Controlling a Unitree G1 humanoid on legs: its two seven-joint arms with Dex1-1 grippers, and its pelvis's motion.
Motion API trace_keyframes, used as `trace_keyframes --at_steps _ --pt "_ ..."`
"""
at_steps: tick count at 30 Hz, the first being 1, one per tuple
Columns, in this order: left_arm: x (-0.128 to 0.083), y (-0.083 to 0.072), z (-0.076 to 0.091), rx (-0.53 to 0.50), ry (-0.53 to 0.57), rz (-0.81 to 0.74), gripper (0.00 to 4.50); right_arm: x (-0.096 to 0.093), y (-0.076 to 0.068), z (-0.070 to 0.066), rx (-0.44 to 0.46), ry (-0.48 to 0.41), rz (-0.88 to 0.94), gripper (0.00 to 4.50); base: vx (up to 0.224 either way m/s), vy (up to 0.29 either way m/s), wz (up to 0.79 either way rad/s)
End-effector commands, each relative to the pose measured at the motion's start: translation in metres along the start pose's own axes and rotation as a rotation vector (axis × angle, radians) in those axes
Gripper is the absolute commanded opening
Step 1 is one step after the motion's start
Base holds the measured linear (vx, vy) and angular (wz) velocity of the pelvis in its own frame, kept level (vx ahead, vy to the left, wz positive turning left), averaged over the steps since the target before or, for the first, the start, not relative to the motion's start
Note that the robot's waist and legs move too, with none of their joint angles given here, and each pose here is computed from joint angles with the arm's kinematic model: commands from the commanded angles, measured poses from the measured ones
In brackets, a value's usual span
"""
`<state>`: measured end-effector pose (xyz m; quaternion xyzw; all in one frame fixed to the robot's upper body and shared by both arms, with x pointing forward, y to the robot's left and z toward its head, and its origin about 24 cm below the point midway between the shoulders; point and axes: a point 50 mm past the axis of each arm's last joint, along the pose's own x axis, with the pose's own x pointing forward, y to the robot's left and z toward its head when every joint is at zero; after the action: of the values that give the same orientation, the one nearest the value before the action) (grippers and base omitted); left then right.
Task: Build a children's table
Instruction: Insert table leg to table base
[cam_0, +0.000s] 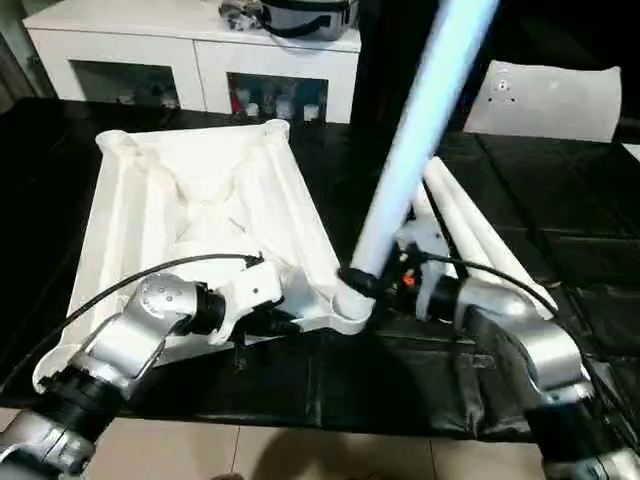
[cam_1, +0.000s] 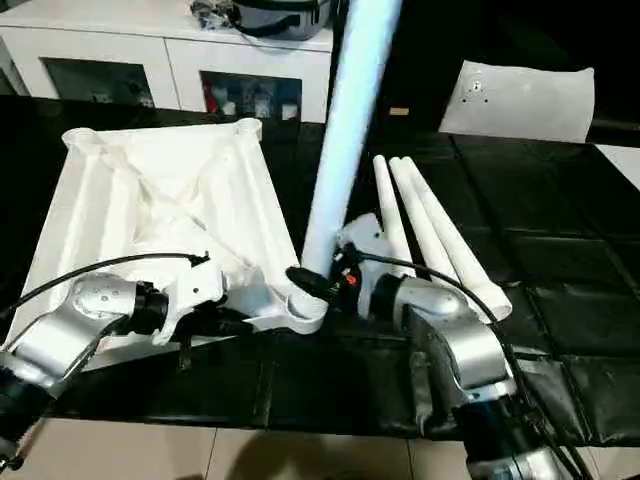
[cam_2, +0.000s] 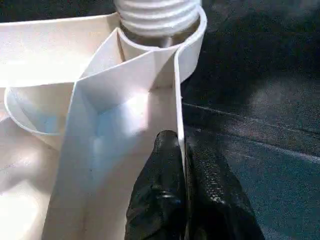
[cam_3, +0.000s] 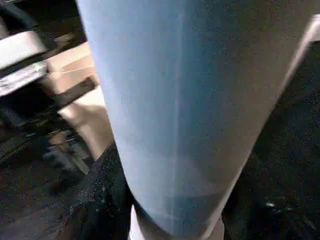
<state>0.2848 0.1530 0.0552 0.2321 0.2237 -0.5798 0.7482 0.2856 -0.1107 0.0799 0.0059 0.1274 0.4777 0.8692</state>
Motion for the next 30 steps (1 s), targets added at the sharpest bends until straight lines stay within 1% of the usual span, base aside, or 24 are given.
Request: trace_keyframes --at_steps 1,6,8,16,18,19,21,25,30 --pt "-0.003 0.007 0.004 0.035 0.003 0.027 0.0 0.002 0.003 -0.001 -0.002 0.015 0.046 1.92 0.0 0.0 0.0" --pt "-0.002 0.007 0.004 0.031 -0.006 0.016 0.0 0.003 0.001 -0.005 -0.026 0.024 0.036 1.92 0.0 0.0 0.0" --pt "-0.001 0.005 0.005 0.03 -0.028 -0.01 0.0 0.006 -0.002 -0.007 -0.029 0.023 0.015 1.92 0.0 0.0 0.0" --pt "-0.001 0.005 0.005 0.04 -0.022 -0.026 0.0 0.009 -0.006 -0.007 -0.037 0.016 0.005 1.92 0.0 0.0 0.0" --pt "-0.001 0.006 0.005 0.044 -0.02 -0.019 0.0 0.009 -0.006 -0.009 -0.038 0.035 0.021 1.92 0.0 0.0 0.0" --pt "-0.001 0.008 0.005 0.049 -0.016 -0.008 0.0 0.008 -0.004 -0.013 -0.055 0.068 0.044 1.92 0.0 0.0 0.0" --pt "-0.002 0.01 0.005 0.051 -0.013 0.0 0.0 0.007 -0.004 -0.015 -0.057 0.082 0.056 1.92 0.0 0.0 0.0" --pt "-0.003 0.011 0.004 0.05 -0.01 0.005 0.0 0.005 -0.004 -0.017 -0.057 0.092 0.066 1.92 0.0 0.0 0.0" --pt "-0.003 0.012 0.003 0.05 -0.011 0.007 0.0 0.001 -0.007 -0.016 -0.06 0.097 0.066 1.92 0.0 0.0 0.0"
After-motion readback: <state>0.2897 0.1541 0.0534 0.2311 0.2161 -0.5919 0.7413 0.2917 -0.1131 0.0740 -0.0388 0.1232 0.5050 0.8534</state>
